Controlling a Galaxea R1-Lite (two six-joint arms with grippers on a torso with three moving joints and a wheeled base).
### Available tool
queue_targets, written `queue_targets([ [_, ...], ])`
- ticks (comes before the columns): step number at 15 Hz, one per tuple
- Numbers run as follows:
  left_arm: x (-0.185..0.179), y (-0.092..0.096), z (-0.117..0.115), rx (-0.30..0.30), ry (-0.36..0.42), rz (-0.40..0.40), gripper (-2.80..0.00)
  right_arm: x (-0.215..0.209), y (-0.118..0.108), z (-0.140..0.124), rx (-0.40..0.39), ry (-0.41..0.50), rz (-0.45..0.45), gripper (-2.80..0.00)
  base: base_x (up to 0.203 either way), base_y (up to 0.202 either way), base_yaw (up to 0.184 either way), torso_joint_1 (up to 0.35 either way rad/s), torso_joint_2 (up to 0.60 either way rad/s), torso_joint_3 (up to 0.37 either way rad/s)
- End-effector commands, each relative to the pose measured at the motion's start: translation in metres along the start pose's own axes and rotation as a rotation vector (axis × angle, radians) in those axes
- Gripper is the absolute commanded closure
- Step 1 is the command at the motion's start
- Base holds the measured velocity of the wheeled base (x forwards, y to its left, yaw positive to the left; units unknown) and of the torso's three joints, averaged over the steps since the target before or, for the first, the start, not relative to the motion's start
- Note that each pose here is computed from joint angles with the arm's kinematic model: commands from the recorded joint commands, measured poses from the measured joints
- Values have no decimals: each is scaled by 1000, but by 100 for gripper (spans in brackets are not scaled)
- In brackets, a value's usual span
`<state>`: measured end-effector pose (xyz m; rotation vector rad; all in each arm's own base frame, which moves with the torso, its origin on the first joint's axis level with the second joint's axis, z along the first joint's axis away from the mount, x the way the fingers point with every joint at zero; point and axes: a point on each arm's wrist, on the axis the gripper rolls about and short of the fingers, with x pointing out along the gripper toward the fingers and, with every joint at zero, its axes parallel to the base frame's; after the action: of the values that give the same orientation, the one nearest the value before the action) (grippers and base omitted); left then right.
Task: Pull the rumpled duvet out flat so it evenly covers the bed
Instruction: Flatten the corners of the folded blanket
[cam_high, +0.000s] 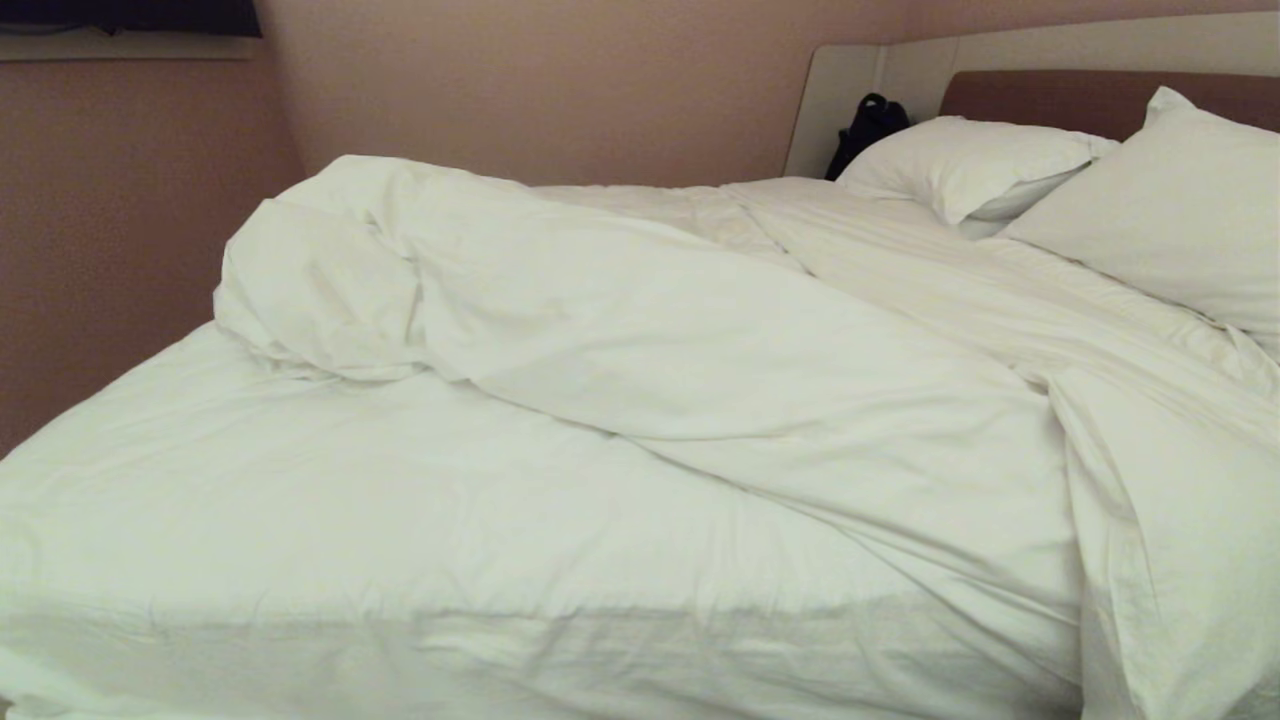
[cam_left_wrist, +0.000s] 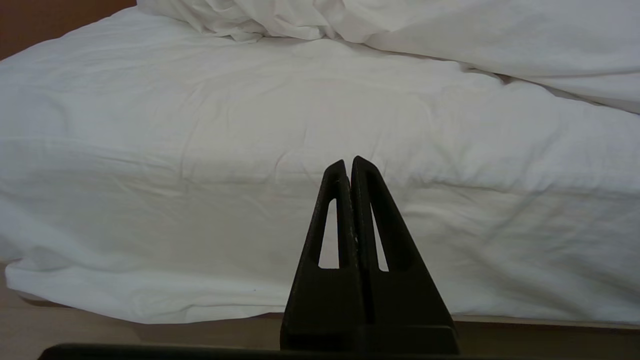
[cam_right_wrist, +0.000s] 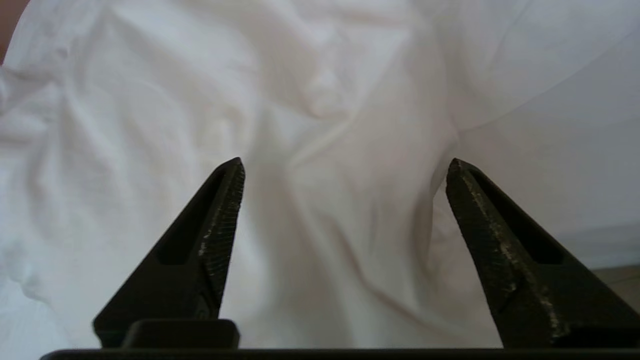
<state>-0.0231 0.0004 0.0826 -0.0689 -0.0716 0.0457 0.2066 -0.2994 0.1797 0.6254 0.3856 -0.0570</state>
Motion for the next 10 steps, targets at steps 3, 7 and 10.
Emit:
queue_targets([
  [3, 0, 0, 0, -1, 2, 1, 0, -53, 40, 15, -72, -101, -46, -280, 0, 0, 0, 0, 0, 0],
  [7, 0, 0, 0, -1, 1, 1, 0, -99, 102, 16, -135, -176, -50, -280, 0, 0, 0, 0, 0, 0],
  [10, 0, 0, 0, -1, -1, 1, 0, -119, 161, 2, -139, -151, 101, 0, 0, 0, 0, 0, 0, 0],
])
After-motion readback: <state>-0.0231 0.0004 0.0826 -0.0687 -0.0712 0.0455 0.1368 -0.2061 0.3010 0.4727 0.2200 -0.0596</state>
